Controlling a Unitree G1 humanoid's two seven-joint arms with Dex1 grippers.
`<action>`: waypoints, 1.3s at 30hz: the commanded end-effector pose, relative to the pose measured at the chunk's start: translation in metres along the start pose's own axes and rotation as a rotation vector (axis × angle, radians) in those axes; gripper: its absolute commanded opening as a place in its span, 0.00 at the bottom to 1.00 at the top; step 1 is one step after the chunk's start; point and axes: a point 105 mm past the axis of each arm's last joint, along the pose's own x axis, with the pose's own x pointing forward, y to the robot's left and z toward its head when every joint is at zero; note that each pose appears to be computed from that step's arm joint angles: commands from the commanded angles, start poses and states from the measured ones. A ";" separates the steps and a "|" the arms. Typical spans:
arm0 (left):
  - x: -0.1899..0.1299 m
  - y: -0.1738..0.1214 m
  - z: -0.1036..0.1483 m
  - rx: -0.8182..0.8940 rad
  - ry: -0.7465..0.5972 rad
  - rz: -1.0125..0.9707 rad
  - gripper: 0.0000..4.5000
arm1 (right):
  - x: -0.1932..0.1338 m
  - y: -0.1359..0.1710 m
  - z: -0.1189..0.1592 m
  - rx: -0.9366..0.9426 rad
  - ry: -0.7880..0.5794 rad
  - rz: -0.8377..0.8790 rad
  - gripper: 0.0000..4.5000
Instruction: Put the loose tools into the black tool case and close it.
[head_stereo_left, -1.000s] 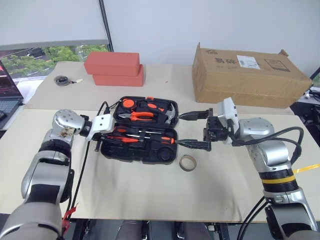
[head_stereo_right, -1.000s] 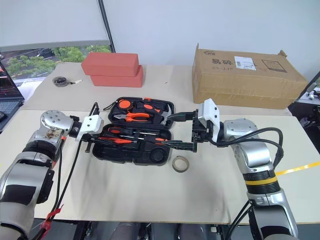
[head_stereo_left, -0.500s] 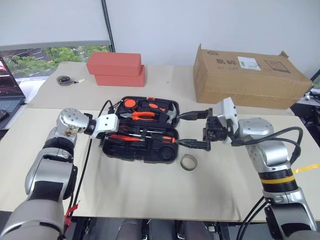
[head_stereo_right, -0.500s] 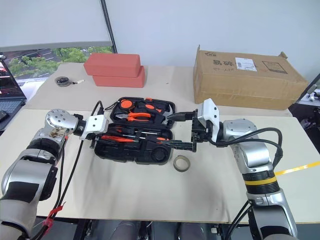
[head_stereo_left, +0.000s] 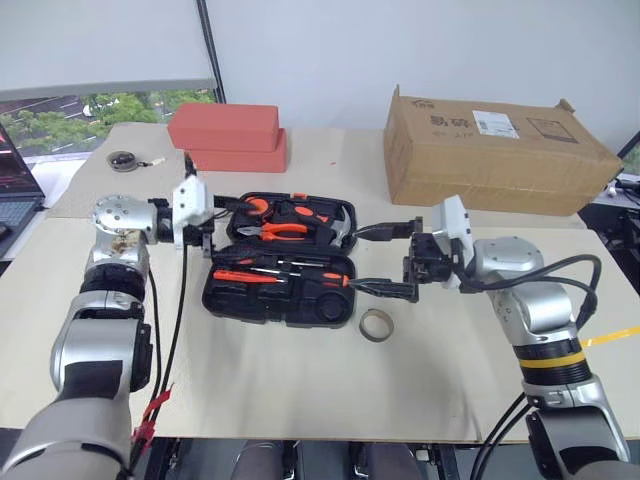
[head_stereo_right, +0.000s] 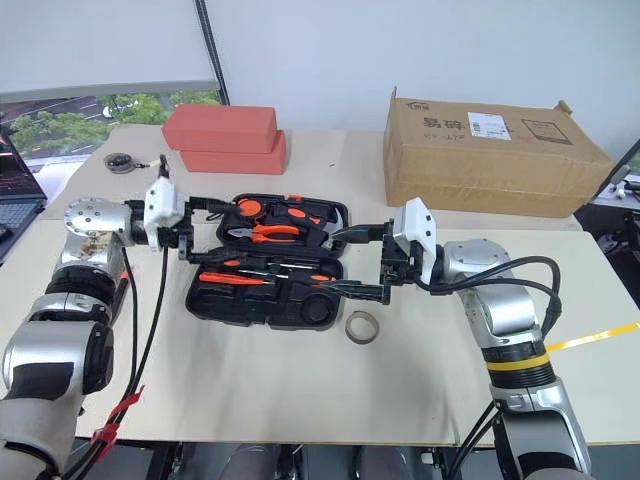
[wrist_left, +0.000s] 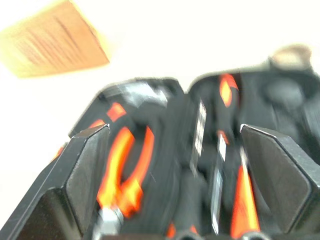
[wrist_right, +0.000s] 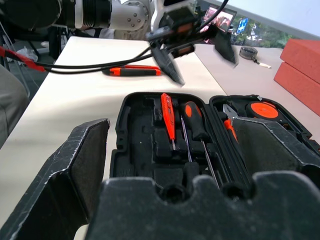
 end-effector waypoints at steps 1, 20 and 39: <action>0.007 -0.015 -0.006 -0.127 -0.051 0.110 0.99 | -0.001 0.003 0.007 -0.033 -0.030 -0.014 1.00; 0.003 -0.072 -0.072 -0.466 0.388 0.517 0.02 | 0.002 0.004 0.004 -0.029 -0.039 -0.021 1.00; -0.007 -0.074 -0.086 -0.486 0.466 0.527 0.02 | -0.001 0.002 0.004 -0.041 -0.036 -0.044 1.00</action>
